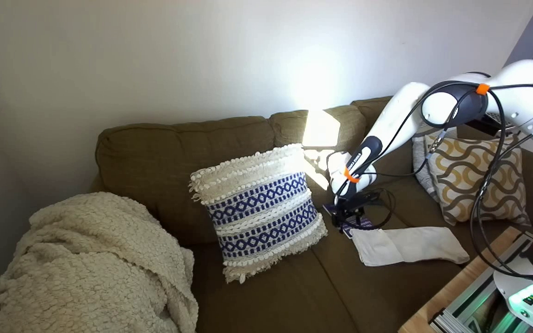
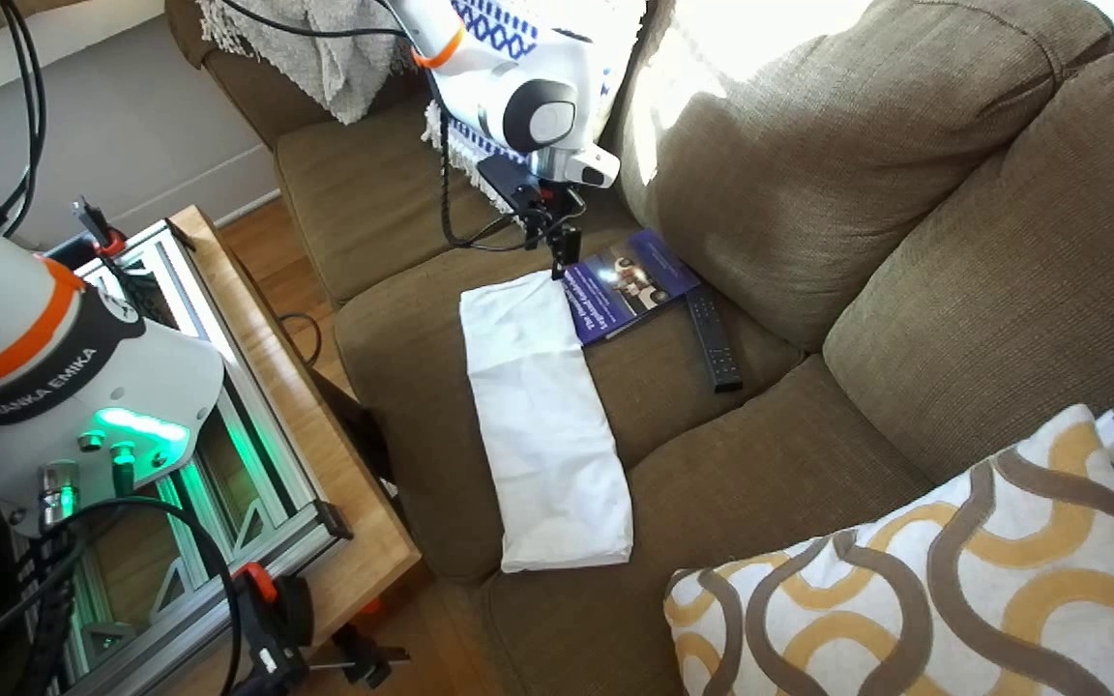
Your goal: Put the white towel on the backrest of the chair
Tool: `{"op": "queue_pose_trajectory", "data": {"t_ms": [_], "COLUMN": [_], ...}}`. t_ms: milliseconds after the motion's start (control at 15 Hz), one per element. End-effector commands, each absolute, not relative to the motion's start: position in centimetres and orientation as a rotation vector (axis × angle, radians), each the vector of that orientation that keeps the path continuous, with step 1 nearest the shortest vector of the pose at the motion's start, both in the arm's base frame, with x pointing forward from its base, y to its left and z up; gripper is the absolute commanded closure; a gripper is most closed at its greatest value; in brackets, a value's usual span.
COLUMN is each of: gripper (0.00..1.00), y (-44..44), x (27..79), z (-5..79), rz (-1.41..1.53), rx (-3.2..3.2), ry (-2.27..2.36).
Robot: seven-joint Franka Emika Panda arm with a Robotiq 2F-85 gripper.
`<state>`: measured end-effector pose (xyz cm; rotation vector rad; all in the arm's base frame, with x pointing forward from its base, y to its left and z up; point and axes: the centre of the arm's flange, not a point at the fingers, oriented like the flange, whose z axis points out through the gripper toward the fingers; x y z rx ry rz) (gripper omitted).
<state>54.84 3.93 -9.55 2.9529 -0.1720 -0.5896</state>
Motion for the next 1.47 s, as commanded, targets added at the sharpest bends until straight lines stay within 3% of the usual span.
{"op": "queue_pose_trajectory", "data": {"t_ms": [0, 200, 400, 467, 533, 733, 800, 867, 1000, 1400], "gripper": [0.0, 0.01, 0.29, 0.31, 0.12, 0.02, 0.07, 0.32, 0.33, 0.79], "y": [3.7, 3.5, 3.3, 3.3, 3.4, 3.5, 3.5, 3.5, 3.4, 2.8], "x": [55.8, 55.8, 55.7, 55.8, 55.9, 56.3, 56.4, 56.4, 56.5, 56.6], "z": [-11.9, -12.5, -12.9, -13.1, -13.2, -13.8, -14.0, -14.2, -14.4, -14.1], "rz": [-0.702, -0.783, -0.833, -0.836, -0.832, -0.812, -0.811, -0.813, -0.819, -0.859], "rx": [2.93, 2.902, 2.875, 2.867, 2.871, 2.858, 2.859, 2.857, 2.852, 2.821], "ry": [-0.152, -0.15, -0.16, -0.169, -0.173, -0.191, -0.191, -0.188, -0.182, -0.187]}}
